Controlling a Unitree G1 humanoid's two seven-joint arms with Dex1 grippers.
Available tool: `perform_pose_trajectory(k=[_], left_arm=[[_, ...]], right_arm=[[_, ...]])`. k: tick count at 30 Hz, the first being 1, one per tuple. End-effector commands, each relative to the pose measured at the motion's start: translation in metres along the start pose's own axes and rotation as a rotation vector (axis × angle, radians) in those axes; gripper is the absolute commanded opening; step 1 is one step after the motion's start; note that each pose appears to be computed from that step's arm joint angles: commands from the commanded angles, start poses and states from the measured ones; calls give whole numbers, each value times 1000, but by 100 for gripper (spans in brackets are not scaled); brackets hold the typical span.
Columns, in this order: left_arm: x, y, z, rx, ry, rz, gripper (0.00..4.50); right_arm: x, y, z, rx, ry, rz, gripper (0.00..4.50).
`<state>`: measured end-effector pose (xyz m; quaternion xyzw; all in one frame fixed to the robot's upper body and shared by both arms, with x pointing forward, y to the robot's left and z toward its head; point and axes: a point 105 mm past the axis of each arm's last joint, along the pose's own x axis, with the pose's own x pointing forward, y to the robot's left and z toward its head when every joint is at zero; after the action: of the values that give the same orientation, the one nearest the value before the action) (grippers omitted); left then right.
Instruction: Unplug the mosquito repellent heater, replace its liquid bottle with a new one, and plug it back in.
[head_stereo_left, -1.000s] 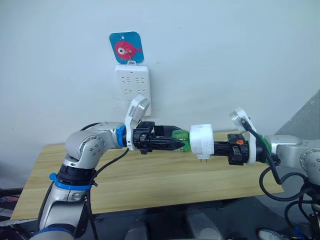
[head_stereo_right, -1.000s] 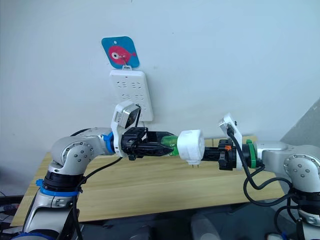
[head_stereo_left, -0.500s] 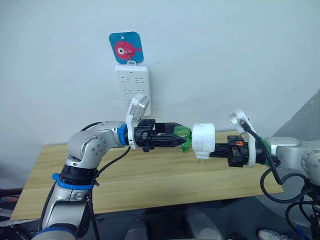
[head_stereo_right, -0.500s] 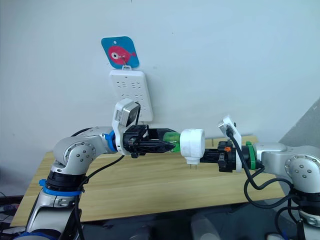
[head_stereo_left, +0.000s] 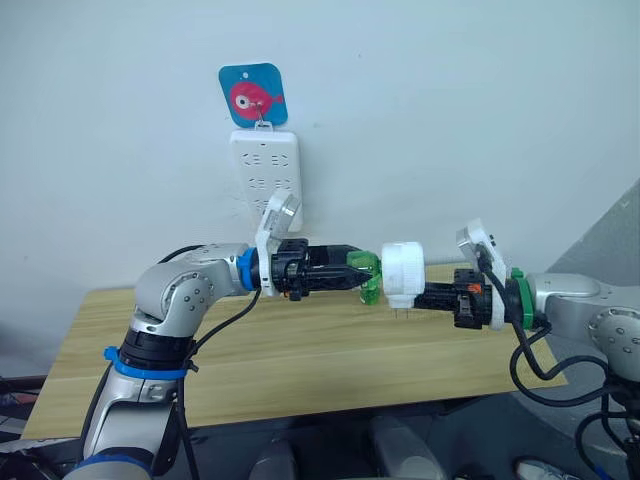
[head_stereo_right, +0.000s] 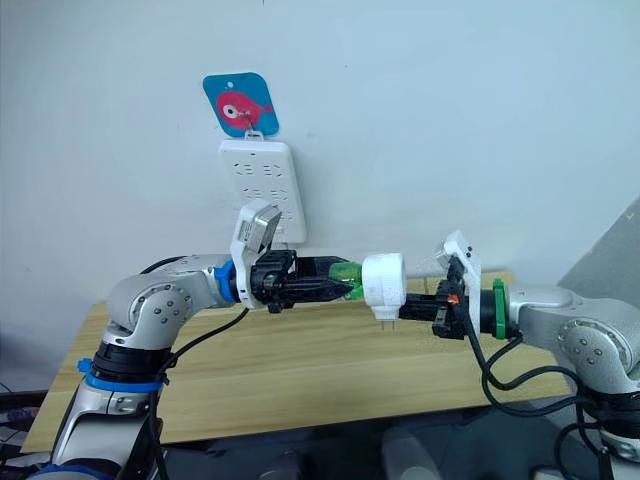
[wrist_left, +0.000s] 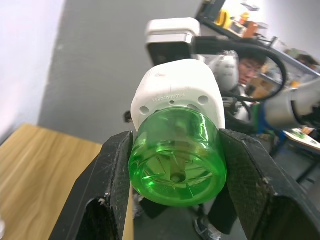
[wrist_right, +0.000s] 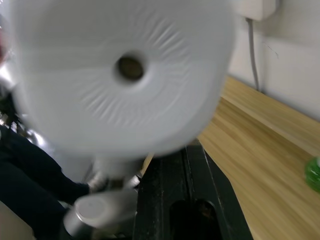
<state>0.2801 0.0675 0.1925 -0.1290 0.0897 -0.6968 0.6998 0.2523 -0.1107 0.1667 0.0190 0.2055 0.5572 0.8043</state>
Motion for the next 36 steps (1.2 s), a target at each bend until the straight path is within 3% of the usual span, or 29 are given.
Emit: perform_pose_trajectory(k=[1,10,14,19,24,36], left_arm=[[-3,-3,7,36,-17,1,234],[-8,-3,6,49,-6,13,234],[-9,-6,4,79,25,-7,234],[-9,-11,1,112,67,-43,234],[-9,-16,-2,140,98,-68,234],[-13,-15,-8,157,106,-73,233]], right_arm=[[-7,-7,1,-52,-5,-25,0],[-45,-32,-11,-49,54,-102,315],[-61,-17,1,-7,55,-5,450],[-61,7,19,48,16,133,450],[-45,17,33,68,-43,169,450],[-24,32,34,148,-43,240,450]])
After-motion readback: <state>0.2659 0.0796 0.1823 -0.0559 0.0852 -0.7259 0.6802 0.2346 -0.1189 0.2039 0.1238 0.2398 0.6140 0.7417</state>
